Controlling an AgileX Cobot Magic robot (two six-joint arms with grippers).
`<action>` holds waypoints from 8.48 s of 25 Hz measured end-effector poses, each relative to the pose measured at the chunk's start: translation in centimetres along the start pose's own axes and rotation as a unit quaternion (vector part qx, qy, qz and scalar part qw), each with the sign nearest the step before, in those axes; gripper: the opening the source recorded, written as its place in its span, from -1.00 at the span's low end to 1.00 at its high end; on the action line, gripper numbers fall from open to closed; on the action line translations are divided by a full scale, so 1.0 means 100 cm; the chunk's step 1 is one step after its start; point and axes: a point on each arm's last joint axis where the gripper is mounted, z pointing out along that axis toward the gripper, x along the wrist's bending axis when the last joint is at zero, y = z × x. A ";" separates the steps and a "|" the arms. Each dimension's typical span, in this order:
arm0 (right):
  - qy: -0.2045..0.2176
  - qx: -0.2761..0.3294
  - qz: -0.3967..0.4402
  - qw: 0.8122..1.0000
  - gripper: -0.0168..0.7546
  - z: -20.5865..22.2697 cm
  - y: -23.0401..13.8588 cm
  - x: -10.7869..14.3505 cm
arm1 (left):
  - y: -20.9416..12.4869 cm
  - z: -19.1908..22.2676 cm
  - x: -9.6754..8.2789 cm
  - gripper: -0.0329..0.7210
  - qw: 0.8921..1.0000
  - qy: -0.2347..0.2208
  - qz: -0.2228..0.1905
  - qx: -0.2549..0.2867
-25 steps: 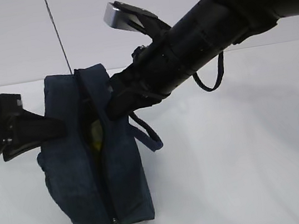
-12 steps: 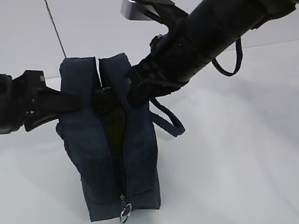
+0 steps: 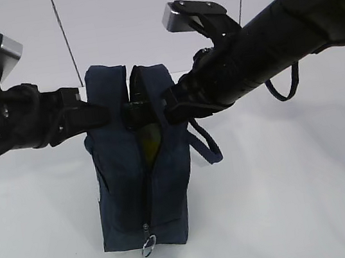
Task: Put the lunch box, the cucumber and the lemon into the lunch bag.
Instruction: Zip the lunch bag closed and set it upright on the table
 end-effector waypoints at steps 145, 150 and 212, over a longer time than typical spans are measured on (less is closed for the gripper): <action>0.108 -0.098 -0.153 0.977 0.22 -0.054 -0.156 0.035 | -0.037 0.006 -0.005 -0.03 0.978 -0.024 0.204 0.039; 0.108 -0.098 -0.156 0.977 0.22 -0.054 -0.156 0.035 | -0.038 0.007 -0.007 -0.40 0.978 -0.038 0.203 0.040; 0.089 -0.031 -0.188 0.978 0.10 0.036 -0.116 -0.005 | -0.042 0.006 -0.019 -0.92 0.975 -0.111 0.186 0.045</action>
